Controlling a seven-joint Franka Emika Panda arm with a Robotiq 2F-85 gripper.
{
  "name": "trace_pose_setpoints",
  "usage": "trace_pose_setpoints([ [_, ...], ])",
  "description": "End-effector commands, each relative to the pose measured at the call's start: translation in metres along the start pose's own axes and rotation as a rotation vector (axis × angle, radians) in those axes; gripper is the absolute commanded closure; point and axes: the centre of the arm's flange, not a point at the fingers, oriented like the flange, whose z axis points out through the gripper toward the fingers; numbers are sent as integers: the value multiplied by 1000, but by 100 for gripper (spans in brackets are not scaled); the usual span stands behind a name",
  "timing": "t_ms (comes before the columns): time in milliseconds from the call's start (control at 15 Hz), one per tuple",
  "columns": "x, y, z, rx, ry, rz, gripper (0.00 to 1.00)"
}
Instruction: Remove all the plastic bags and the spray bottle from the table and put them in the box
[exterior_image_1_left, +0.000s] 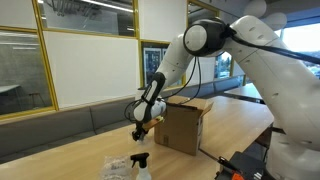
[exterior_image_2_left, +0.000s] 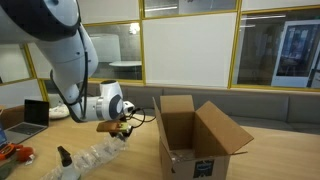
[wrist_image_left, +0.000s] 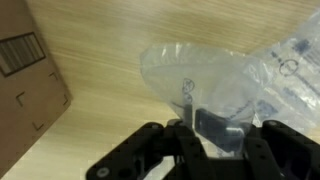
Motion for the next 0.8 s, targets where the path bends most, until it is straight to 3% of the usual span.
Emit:
trace_pose_setpoints([
  [0,17,12,-91,-40,60,-5,89],
  [467,37,62,-229,-154,103,32,89],
  [733,27,96,-276,-258,82,83,89],
])
